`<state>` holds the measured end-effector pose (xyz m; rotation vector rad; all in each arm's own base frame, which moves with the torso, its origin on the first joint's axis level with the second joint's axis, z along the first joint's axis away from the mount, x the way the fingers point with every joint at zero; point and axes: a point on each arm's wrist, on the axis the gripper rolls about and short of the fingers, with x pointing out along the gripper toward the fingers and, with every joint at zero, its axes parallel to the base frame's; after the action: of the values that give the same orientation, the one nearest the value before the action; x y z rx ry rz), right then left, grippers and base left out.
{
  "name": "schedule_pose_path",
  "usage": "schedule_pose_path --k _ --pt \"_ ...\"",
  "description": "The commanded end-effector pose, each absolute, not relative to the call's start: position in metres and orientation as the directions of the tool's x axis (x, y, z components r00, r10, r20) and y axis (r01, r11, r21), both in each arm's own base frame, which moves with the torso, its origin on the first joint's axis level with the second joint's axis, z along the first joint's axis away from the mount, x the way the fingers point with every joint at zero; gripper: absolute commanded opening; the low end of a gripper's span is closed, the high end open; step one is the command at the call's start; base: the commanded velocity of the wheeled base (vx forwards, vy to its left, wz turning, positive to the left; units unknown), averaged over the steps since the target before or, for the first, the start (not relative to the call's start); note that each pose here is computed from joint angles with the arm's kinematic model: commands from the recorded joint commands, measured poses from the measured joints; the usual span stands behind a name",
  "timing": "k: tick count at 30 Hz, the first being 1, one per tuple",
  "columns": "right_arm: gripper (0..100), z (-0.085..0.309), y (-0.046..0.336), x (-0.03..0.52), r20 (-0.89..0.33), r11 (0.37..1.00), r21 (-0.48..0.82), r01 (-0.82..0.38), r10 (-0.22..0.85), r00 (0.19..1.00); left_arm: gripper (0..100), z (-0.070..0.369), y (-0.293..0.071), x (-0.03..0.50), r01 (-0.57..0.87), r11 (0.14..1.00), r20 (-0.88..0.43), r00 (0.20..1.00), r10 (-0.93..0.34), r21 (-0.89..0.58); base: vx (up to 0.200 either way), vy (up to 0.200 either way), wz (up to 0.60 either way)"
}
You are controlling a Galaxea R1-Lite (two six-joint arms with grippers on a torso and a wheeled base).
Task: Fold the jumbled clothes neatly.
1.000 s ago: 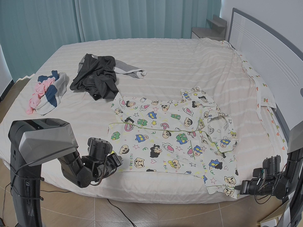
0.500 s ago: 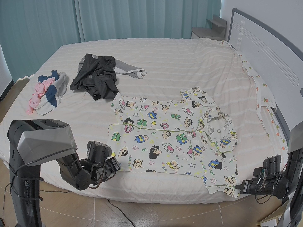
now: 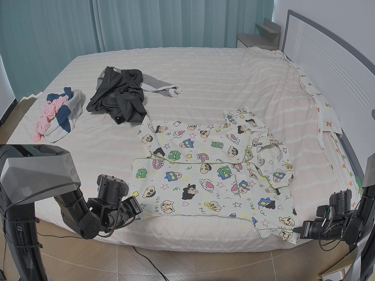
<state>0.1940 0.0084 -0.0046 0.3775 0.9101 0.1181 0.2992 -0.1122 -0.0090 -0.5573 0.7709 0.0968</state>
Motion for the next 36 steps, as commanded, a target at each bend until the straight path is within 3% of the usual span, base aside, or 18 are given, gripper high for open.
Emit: schedule_pose_path --k 1,9,24,31,32,36 --pt "0 0.002 0.008 0.182 -0.77 0.928 0.367 0.062 0.266 0.579 0 -0.007 -0.11 0.29 -0.284 0.853 -0.693 0.712 -0.117 -0.437 0.0 0.0 0.0" --pt "0 -0.001 0.008 0.176 -0.804 0.928 0.362 0.084 0.266 0.532 0 -0.006 -0.108 0.282 -0.294 0.852 -0.703 0.702 -0.115 -0.433 0.0 0.0 0.0" --pt "0 0.0 0.01 0.178 -0.791 0.928 0.365 0.068 0.271 0.548 0 -0.008 -0.109 0.286 -0.289 0.842 -0.683 0.72 -0.122 -0.455 0.0 0.0 0.0" --pt "0 0.001 0.009 0.18 -0.782 0.926 0.371 0.07 0.271 0.562 0 -0.028 -0.111 0.29 -0.301 0.852 -0.712 0.693 -0.112 -0.428 0.0 0.0 0.0" --pt "0 0.001 0.009 0.18 -0.782 0.926 0.371 0.07 0.271 0.562 100 -0.03 -0.112 0.29 -0.301 0.853 -0.714 0.691 -0.113 -0.426 0.0 0.0 0.0" --pt "0 0.001 0.009 0.18 -0.782 0.926 0.371 0.071 0.271 0.562 100 -0.033 -0.113 0.293 -0.302 0.853 -0.715 0.69 -0.112 -0.426 0.0 0.0 0.0"
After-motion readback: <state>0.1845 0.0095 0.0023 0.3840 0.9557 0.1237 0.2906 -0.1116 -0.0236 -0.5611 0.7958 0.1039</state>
